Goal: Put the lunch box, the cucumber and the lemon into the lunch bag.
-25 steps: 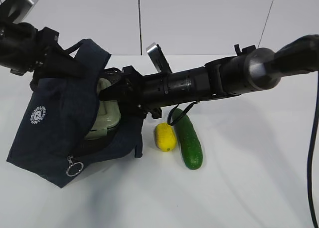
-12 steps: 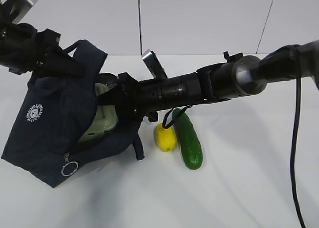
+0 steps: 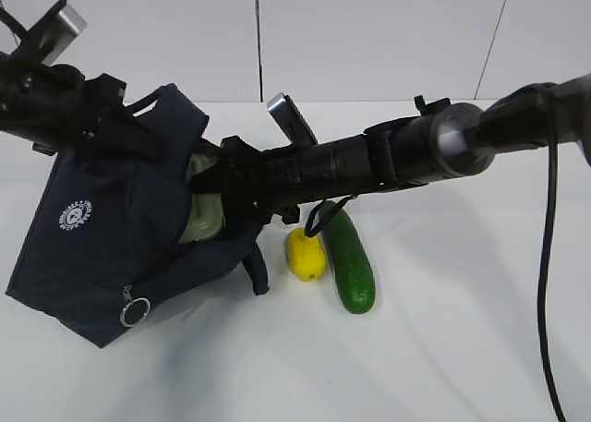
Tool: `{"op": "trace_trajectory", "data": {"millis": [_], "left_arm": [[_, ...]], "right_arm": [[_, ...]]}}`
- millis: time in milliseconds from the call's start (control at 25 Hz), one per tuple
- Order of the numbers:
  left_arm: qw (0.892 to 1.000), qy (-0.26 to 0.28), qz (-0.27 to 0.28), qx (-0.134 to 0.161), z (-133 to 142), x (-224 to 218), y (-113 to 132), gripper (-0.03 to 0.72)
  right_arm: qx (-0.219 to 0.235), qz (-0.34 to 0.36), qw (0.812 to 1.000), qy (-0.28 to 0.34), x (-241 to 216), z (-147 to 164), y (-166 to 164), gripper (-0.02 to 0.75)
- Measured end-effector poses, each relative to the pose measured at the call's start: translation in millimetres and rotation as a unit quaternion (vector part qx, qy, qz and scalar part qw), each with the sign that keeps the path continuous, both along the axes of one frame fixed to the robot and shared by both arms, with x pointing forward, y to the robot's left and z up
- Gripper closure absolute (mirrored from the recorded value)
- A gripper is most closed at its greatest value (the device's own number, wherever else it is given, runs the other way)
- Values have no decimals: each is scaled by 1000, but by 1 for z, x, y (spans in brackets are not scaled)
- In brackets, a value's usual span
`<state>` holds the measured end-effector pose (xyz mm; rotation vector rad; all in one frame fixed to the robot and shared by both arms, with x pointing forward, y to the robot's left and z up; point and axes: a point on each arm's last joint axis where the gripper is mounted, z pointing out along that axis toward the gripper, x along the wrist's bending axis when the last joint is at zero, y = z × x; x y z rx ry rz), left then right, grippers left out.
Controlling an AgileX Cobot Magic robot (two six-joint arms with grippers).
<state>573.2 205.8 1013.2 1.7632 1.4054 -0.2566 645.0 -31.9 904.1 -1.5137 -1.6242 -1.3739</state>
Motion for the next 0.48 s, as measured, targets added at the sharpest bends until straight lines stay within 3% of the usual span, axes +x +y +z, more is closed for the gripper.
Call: {"op": "trace_trajectory", "data": {"millis": [480], "left_arm": [[1000,-2,-3,-7,-5,3,-1,697]], "right_arm": [[-1,0,1000,0,0,0,0,348]]}}
